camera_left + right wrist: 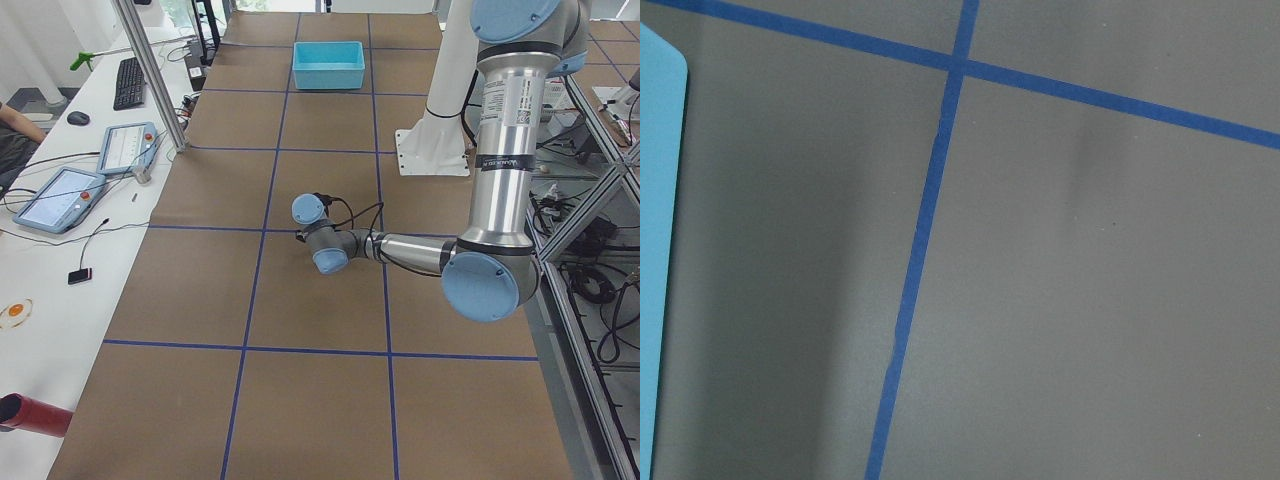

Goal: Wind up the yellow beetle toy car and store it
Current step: 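Keep dragging the car backward toward the robot with the left gripper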

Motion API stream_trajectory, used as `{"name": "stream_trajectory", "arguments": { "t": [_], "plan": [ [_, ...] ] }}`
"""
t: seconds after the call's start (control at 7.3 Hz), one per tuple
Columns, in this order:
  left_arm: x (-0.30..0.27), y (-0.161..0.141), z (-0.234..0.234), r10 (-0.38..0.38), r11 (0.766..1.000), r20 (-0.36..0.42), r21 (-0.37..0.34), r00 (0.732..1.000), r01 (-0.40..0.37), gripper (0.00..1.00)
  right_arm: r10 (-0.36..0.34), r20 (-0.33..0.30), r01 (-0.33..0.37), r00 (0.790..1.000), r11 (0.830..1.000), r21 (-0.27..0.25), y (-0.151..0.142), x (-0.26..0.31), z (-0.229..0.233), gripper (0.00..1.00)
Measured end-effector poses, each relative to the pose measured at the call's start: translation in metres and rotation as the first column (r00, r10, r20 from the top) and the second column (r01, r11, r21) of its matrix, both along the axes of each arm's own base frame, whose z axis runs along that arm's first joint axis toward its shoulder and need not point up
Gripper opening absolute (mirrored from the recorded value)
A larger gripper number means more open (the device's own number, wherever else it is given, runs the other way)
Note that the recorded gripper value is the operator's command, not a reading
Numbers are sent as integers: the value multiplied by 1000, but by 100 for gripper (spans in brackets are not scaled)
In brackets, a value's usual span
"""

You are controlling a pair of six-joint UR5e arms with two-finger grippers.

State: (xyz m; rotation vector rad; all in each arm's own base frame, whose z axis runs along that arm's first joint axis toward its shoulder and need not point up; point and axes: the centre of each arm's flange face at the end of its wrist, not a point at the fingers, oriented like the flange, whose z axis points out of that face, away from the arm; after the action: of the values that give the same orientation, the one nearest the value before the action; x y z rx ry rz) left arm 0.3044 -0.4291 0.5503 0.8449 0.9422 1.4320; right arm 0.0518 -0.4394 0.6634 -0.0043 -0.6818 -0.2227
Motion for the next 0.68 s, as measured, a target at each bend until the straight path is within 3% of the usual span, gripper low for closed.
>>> {"name": "stream_trajectory", "arguments": {
  "t": [0.68],
  "plan": [
    [-8, 4, 10, 2, 1000, 7, -3, 1000, -2, 0, 0, 0, 0, 1000, 1000, 0, 0, 0, 0, 99]
  ]
}}
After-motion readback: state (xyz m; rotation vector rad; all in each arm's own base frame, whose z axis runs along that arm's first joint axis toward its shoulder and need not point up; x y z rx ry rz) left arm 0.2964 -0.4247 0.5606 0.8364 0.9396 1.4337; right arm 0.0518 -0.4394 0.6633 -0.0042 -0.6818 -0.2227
